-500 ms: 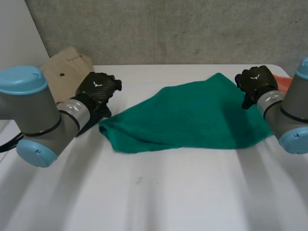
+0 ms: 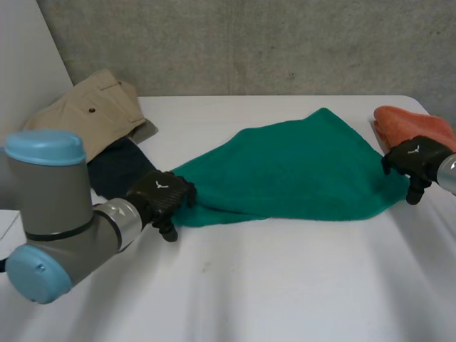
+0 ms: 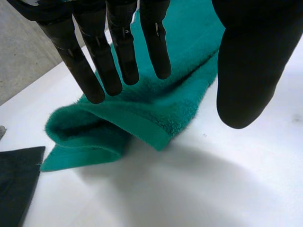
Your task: Fold the laundry.
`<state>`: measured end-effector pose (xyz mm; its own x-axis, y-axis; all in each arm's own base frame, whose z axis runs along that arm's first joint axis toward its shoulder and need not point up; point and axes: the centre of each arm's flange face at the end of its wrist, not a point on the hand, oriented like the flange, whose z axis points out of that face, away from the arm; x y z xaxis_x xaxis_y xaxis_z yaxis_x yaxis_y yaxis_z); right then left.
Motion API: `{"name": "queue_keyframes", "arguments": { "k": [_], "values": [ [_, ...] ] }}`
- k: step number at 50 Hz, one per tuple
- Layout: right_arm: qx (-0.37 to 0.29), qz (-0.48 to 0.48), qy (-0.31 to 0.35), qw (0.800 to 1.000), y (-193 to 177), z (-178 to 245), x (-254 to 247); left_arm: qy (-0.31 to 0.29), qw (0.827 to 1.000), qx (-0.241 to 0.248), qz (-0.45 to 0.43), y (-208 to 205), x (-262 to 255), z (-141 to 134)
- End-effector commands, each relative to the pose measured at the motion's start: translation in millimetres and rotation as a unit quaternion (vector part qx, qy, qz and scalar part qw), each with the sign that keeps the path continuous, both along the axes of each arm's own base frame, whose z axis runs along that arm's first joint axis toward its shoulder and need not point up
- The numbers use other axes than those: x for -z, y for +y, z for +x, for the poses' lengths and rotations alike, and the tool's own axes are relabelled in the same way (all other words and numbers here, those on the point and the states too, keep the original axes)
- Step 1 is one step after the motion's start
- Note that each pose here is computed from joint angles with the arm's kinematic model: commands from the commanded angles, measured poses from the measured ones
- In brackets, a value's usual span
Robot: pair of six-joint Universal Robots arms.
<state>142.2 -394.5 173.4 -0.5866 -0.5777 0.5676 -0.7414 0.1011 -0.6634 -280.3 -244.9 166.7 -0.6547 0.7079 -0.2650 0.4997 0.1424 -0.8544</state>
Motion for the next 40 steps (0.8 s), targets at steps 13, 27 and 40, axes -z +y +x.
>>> {"name": "queue_keyframes", "arguments": {
  "k": [13,27,40],
  "values": [
    [-0.008,-0.096,-0.001,0.995,-46,-3,46,-0.057,0.997,-0.025,-0.053,-45,25,-8],
    [0.009,-0.079,-0.056,0.995,-45,-1,43,-0.069,0.99,0.004,-0.126,-63,33,-30],
    [0.015,-0.073,-0.067,0.995,-37,2,35,-0.078,0.987,0.012,-0.137,-74,39,-37]
  ]
}}
